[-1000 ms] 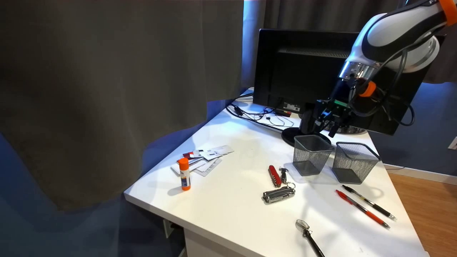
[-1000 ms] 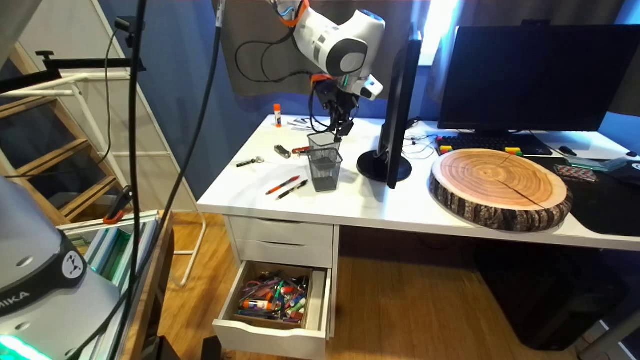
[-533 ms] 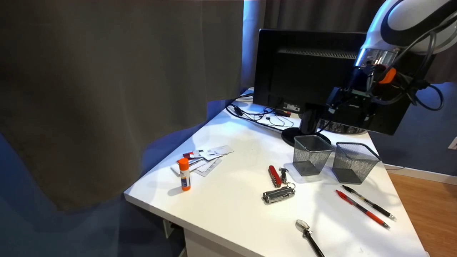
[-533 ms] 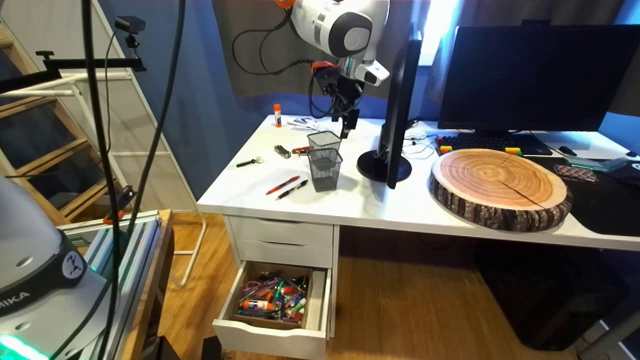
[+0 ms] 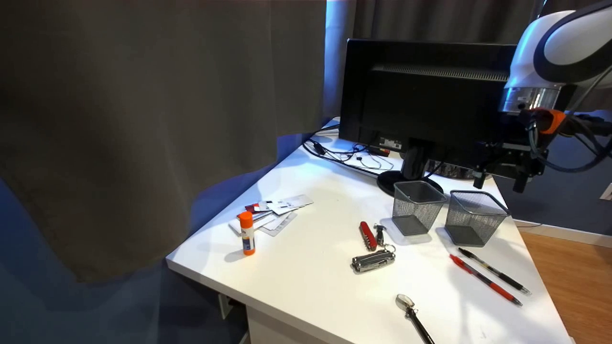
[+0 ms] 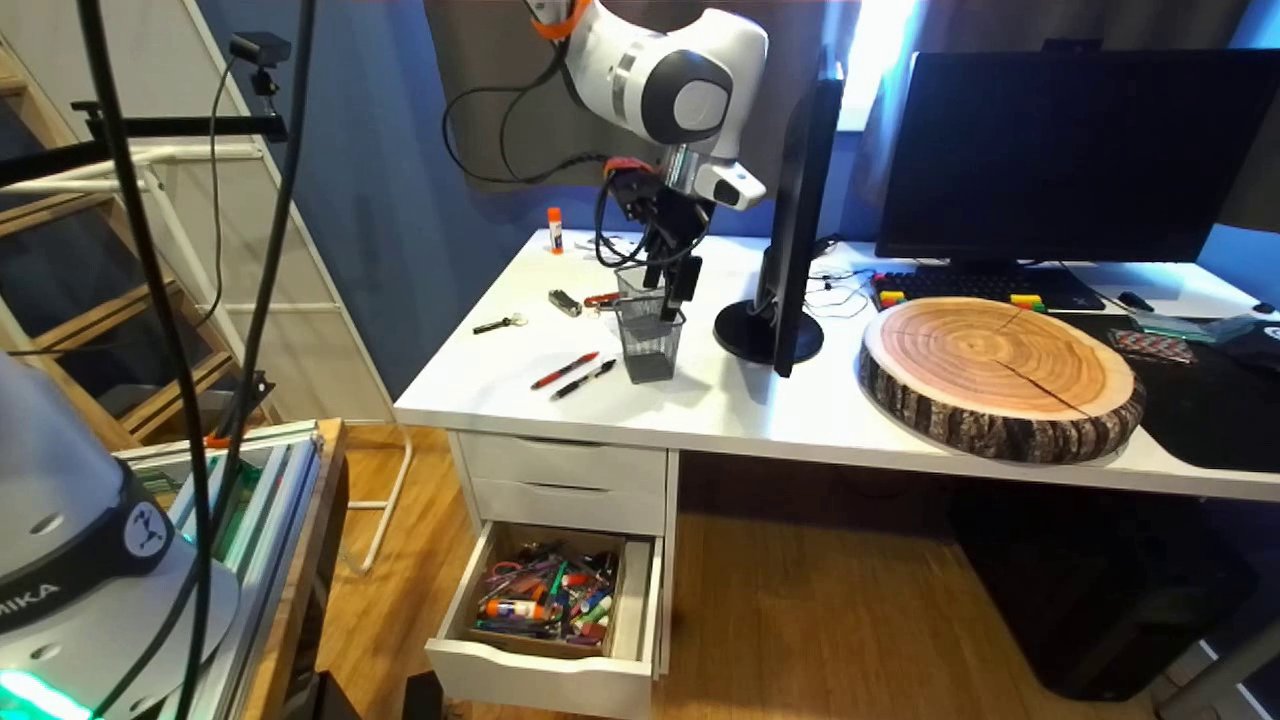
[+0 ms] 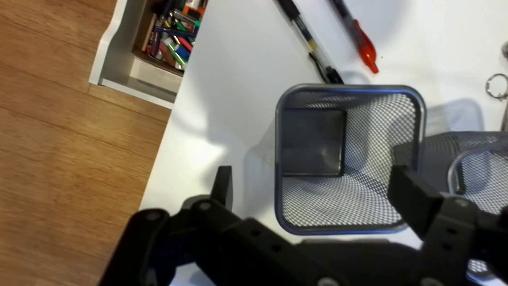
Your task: Swap the stationary holders, put the one on top at the bottom and the one on the bottom on top.
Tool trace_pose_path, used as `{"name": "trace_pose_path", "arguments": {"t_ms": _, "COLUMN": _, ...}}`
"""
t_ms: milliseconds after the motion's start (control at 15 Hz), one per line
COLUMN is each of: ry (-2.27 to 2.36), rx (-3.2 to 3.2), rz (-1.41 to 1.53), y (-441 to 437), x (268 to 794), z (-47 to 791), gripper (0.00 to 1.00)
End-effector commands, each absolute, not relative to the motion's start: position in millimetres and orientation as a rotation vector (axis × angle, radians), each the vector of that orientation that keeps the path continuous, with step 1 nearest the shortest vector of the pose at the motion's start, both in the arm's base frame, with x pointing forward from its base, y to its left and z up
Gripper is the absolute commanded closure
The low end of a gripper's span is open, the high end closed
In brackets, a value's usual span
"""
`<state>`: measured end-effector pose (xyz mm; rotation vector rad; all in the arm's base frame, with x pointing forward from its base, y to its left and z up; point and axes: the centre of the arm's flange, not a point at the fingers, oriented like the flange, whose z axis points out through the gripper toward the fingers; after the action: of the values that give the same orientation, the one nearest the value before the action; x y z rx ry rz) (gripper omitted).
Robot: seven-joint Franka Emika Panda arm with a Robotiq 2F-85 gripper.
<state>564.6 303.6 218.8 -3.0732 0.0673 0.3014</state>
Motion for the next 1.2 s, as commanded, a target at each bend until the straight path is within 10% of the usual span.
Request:
{"name": "trace_pose_path", "arguments": {"t_ms": 0, "ry": 0.012, "rx": -3.114, "rz": 0.304, "y": 282.1, "x": 546.6, "z": 203.7, "gripper": 0.0}}
{"name": "trace_pose_path", "arguments": {"t_ms": 533, "ry": 0.022, "rx": -3.114, "rz": 0.253, "y": 277.4, "x": 550.7, "z": 179.4, "gripper": 0.09}}
{"name": "trace_pose_path", "arguments": {"t_ms": 600, "ry": 0.027, "rx": -3.113, "rz": 0.248, "y": 277.6, "x": 552.0, "z": 177.8, "gripper": 0.3}}
{"name": "trace_pose_path", "arguments": {"t_ms": 1133, "ry": 0.041, "rx": -3.115, "rz": 0.246, "y": 273.7, "x": 554.1, "z": 177.4, "gripper": 0.77}}
